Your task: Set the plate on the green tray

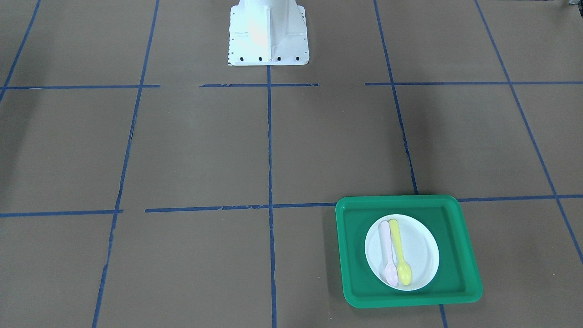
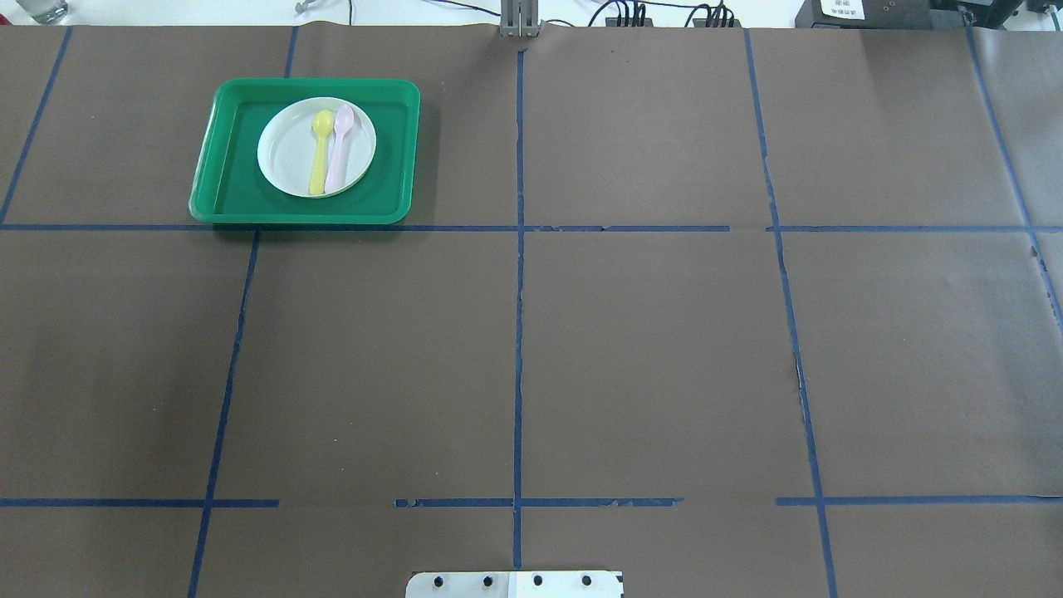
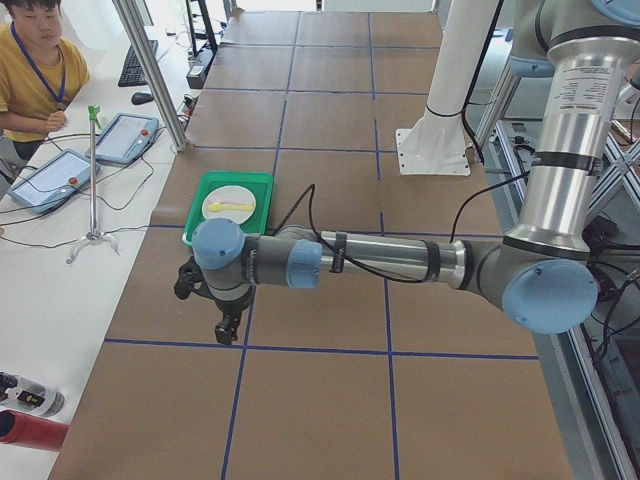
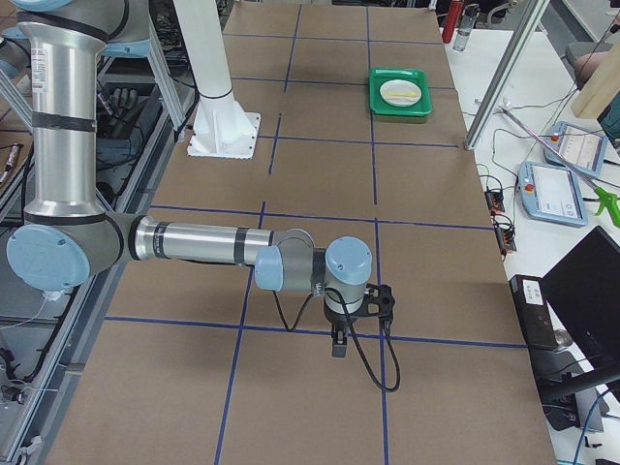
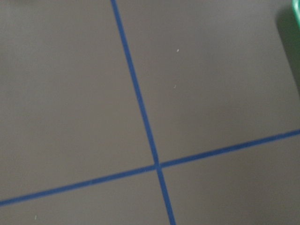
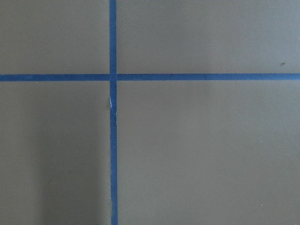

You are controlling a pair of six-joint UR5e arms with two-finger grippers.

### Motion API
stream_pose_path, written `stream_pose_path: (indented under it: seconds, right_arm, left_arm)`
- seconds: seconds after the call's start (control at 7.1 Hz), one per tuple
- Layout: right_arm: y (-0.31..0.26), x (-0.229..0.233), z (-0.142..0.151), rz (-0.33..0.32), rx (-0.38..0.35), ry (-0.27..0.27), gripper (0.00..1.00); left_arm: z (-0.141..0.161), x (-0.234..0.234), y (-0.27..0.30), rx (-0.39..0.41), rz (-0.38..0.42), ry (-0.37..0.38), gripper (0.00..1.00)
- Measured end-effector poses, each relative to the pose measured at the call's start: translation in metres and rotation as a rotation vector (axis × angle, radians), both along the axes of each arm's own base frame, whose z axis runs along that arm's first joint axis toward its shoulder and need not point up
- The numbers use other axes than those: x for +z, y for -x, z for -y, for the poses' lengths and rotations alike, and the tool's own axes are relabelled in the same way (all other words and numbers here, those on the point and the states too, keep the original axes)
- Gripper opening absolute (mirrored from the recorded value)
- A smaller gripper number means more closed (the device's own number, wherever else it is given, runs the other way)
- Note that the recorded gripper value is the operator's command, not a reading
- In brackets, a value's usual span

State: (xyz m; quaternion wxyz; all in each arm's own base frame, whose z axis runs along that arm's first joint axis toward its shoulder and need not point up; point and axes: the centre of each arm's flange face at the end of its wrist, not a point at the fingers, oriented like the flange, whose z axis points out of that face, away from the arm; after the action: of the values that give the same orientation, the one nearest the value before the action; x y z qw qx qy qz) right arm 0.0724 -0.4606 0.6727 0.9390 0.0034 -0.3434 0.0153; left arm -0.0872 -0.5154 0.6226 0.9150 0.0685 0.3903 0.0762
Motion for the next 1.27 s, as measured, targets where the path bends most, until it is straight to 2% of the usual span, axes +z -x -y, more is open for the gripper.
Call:
stream_pose_path:
  seconds: [0.14, 0.28, 0.99, 1.27]
  right_arm:
    - [0.0, 0.0, 0.0, 0.0, 0.0, 0.0, 1.0]
    - [0.0, 0.0, 0.0, 0.0, 0.0, 0.0, 1.0]
    - [0.0, 0.0, 0.0, 0.0, 0.0, 0.0, 1.0]
    - [0.0, 0.0, 0.0, 0.0, 0.0, 0.0, 1.0]
  left_arm:
    - [-0.03, 0.005, 0.004, -0.002, 0.0, 0.018, 1.0]
    - [-0.041, 0.004, 0.005, -0.003, 0.002, 0.024, 1.0]
    - [-0.023, -0.014, -0.008, -0.006, 0.023, 0.019, 1.0]
    - [-0.039, -0.015, -0.01, -0.004, 0.023, 0.018, 1.0]
